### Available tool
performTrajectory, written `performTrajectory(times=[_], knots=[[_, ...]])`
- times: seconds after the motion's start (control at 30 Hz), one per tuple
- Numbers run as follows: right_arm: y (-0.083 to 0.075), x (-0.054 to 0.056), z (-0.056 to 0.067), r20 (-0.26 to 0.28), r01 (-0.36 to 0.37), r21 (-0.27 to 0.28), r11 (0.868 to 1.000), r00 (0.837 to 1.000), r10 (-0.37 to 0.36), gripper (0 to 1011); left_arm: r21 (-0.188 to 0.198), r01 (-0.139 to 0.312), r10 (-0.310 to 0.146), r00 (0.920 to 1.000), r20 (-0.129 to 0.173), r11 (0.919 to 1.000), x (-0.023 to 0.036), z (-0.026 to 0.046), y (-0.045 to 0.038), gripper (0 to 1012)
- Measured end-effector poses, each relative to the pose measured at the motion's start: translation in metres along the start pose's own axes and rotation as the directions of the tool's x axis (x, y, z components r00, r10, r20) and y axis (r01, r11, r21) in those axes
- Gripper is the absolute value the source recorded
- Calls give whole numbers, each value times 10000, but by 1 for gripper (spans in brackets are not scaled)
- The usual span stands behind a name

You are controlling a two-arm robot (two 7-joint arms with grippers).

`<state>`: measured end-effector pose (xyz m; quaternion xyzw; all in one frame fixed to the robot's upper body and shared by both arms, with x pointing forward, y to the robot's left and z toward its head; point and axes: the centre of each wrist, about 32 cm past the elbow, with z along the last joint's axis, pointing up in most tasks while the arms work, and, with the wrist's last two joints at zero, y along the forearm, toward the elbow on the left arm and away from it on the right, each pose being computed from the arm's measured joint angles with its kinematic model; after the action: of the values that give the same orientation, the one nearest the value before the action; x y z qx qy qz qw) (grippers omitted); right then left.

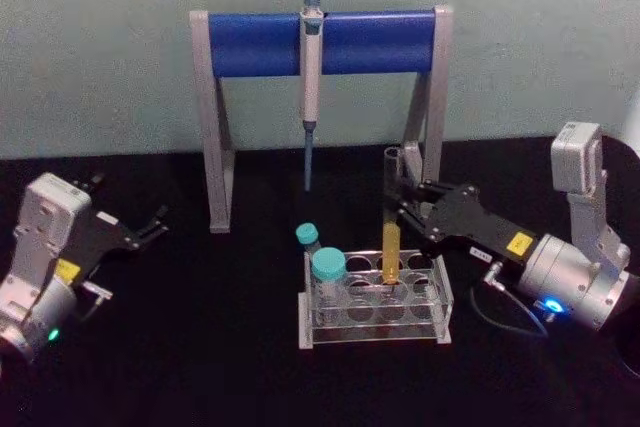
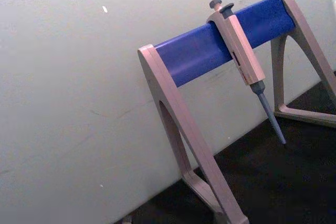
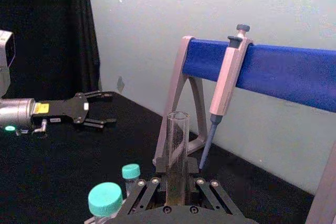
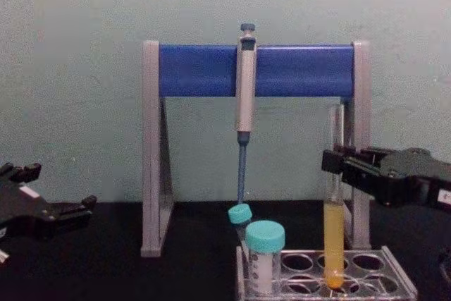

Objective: Pick up the test tube from the test tube rack, shake it, then place it back into the test tube rack.

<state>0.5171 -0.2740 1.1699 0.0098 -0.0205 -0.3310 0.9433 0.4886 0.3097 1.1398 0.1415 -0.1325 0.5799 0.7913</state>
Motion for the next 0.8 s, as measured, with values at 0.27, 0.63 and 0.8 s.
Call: performTrajectory(times=[0.27, 0.63, 0.8], knots=[[7, 17, -47, -58, -16, -137, 9999, 10000, 15, 228, 0, -1, 1, 10000, 0, 10000, 0, 0, 0, 1001], [22, 27, -81, -111, -66, -275, 9996, 9999, 63, 229, 0, -1, 1, 10000, 0, 10000, 0, 0, 0, 1001], [32, 30, -97, -144, -101, -380, 9992, 9999, 95, 229, 0, 0, 0, 10000, 0, 10000, 0, 0, 0, 1001]])
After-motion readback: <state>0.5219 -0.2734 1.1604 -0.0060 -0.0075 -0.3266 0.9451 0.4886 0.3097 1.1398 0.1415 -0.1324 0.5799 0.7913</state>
